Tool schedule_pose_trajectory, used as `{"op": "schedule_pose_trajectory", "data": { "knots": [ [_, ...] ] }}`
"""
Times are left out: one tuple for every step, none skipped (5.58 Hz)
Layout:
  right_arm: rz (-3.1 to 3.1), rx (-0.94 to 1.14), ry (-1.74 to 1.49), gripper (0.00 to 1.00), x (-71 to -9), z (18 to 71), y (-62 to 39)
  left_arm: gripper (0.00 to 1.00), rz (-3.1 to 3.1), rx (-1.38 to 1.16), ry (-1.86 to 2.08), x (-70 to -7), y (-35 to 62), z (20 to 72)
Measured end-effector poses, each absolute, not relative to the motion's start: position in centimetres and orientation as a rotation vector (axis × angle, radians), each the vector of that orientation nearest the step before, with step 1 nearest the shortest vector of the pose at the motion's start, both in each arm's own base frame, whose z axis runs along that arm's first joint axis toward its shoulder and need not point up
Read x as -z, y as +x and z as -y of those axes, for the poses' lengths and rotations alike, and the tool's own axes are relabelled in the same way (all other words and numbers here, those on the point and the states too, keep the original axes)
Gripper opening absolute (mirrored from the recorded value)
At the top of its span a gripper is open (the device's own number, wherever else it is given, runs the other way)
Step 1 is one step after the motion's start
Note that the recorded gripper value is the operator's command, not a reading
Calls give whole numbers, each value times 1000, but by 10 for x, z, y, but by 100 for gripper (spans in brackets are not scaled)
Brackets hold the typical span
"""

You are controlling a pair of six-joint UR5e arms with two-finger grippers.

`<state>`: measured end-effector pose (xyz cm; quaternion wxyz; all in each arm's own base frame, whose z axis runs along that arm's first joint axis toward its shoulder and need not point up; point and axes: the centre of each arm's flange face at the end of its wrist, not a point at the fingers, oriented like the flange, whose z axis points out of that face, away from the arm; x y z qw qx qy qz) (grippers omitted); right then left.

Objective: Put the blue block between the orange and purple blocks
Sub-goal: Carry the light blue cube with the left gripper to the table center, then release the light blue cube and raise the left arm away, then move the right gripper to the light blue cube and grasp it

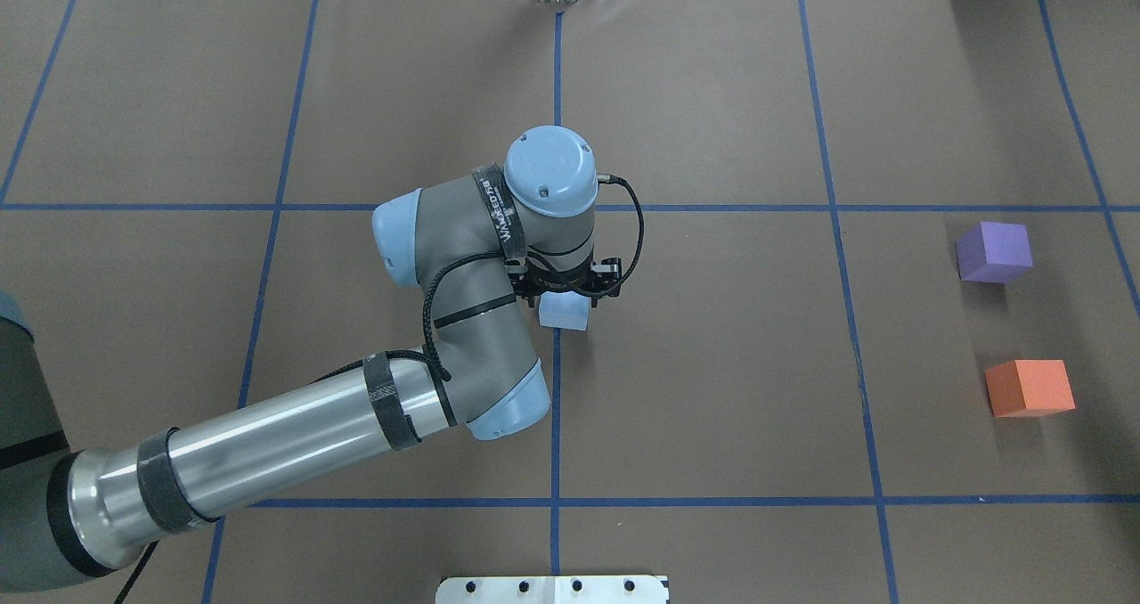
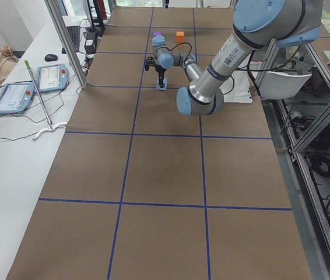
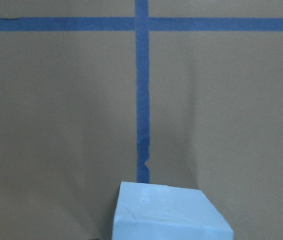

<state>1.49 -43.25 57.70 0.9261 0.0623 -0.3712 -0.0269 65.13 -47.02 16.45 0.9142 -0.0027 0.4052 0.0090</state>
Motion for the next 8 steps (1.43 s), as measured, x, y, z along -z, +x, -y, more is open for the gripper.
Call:
{"op": "schedule_pose_trajectory", "data": {
  "knots": [
    [762, 55, 130, 100, -576, 433, 15, 100, -847, -13, 10, -158, 644, 474],
    [763, 56, 136, 100, -572, 436, 14, 100, -876, 1, 37, -139, 619, 485],
    [765, 60, 149, 100, -568, 439, 14, 100, -880, -7, 67, -121, 586, 495],
    [769, 68, 170, 100, -563, 441, 14, 100, -843, -77, 111, -120, 545, 500],
    [790, 62, 191, 100, -552, 443, 12, 100, -803, -183, 156, -151, 485, 509],
    [822, 32, 195, 100, -529, 446, 3, 100, -796, -284, 166, -205, 407, 528],
    [860, -12, 188, 100, -490, 454, -23, 100, -792, -382, 176, -267, 324, 551],
    [910, -60, 164, 100, -438, 468, -71, 100, -766, -446, 203, -325, 246, 567]
  ]
}}
